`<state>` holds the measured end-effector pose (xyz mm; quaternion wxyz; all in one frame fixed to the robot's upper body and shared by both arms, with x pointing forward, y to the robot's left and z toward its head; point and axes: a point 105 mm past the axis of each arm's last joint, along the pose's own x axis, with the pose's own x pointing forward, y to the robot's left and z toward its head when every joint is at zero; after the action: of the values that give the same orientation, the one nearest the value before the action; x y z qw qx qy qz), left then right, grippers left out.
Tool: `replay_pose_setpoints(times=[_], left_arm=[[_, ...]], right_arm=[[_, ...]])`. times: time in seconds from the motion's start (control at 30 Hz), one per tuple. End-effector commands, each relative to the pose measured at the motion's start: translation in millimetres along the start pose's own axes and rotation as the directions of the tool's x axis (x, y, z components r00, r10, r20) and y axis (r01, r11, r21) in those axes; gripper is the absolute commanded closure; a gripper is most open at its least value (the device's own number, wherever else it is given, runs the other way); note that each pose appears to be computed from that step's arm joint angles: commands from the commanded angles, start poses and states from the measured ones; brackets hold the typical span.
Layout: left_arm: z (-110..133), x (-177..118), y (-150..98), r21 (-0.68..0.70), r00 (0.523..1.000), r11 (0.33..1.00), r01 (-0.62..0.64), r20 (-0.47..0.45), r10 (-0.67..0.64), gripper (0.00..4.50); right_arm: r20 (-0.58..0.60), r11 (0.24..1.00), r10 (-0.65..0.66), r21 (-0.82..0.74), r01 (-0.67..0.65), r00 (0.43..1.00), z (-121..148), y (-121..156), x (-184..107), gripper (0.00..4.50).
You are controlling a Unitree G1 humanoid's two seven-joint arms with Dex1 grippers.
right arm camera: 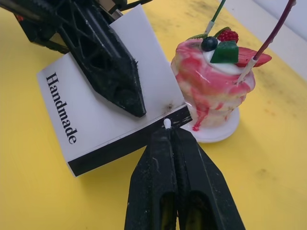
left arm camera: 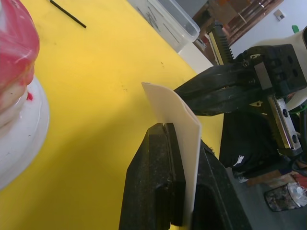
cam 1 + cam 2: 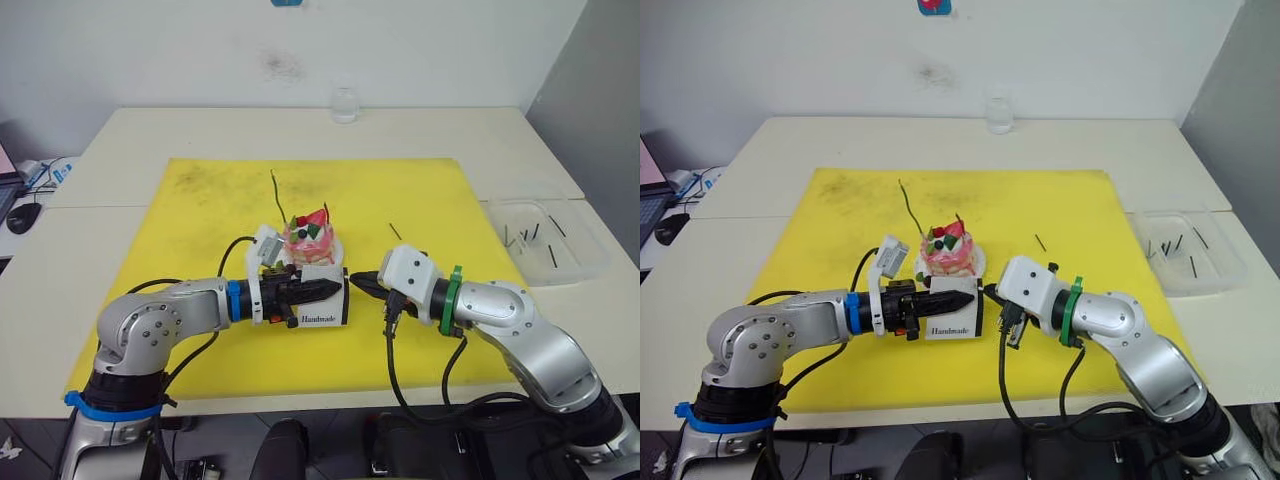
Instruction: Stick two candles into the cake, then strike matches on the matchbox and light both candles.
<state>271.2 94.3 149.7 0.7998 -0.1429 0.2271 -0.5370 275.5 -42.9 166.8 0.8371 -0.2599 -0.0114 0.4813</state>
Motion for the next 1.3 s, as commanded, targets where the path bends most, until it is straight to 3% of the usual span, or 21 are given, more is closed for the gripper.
replay_pose_setpoints(times=[0.03,0.13,0.23,0.5,0.7,1.3], left_arm=[[-11.0,5.3,-22.3,0.024,0.992,0.994,0.110,-0.058,-0.109,4.50],[-16.2,-4.3,-15.9,0.014,0.995,0.998,0.068,-0.071,-0.067,4.50],[-14.3,-10.2,-9.9,0.011,0.998,1.000,0.029,-0.051,-0.028,4.50],[-2.3,-5.2,-5.1,0.031,1.000,0.999,-0.010,0.018,0.010,4.50],[3.5,-1.4,-3.4,0.049,0.999,0.999,-0.017,0.033,0.016,4.50],[4.9,-1.6,-4.4,0.067,1.000,0.998,-0.008,0.027,0.006,4.50]], right_arm=[[0.131,0.977,-0.186,-0.077,0.197,0.974,33.3,-35.3,-8.2,4.46],[0.144,0.962,-0.249,-0.074,0.261,0.958,36.7,-48.8,-21.3,4.46],[0.130,0.969,-0.231,-0.063,0.240,0.964,34.2,-44.9,-26.8,4.46],[0.007,0.997,0.072,-0.030,-0.072,0.997,20.5,6.9,-25.2,4.46],[-0.055,0.989,0.142,-0.036,-0.144,0.988,13.8,16.2,-19.4,4.46],[-0.094,0.995,0.084,-0.054,-0.089,0.992,4.6,3.1,-15.1,4.46]])
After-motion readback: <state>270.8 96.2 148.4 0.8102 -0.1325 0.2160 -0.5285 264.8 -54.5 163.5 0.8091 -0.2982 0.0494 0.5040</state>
